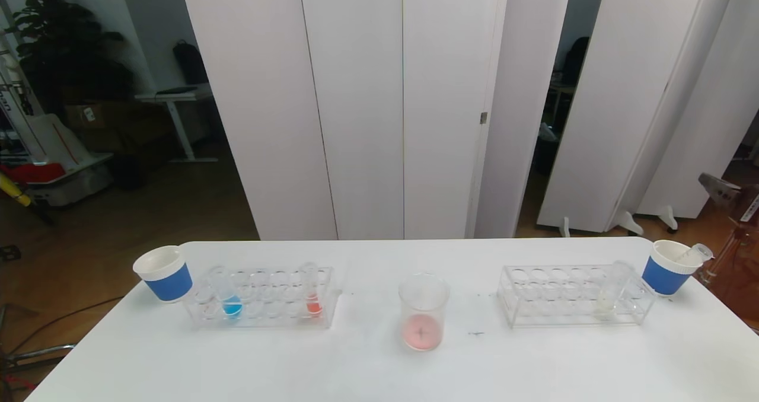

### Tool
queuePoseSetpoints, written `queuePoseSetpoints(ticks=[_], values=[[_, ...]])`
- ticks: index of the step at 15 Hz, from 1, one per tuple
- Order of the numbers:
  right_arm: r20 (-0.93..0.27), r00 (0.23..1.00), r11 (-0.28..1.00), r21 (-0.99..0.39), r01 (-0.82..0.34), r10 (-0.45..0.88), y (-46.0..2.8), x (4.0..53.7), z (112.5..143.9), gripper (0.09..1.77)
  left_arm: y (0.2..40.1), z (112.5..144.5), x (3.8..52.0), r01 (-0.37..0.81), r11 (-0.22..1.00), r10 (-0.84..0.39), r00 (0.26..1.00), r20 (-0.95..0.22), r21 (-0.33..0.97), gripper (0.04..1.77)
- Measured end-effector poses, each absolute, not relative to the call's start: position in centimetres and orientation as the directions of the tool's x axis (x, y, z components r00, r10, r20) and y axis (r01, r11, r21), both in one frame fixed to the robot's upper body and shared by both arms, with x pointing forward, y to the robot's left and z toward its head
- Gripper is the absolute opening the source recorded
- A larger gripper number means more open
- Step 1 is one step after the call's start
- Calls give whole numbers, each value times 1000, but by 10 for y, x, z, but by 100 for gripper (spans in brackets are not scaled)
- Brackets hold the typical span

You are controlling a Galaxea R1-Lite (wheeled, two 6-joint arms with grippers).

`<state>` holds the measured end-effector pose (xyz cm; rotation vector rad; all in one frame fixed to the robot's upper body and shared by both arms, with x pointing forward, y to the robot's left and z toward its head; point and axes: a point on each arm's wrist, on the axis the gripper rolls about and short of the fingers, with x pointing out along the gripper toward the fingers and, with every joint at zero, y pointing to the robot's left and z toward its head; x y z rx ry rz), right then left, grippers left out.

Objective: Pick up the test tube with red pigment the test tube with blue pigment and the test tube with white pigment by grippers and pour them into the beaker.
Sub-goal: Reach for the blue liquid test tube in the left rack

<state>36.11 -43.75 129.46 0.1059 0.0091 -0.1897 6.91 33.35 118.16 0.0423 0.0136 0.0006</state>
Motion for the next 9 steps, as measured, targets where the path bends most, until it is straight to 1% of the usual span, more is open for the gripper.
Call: queuePoseSetpoints(ticks=[6,9], values=[[1,996,991,100,89,-89,-401,306,1346,175,333,1182,69,0,999,1,1000,-13,43,175],[15,1000,998,61,17,-18,-375,268,1364,175,334,1182,69,0,999,0,1000,-13,42,175]])
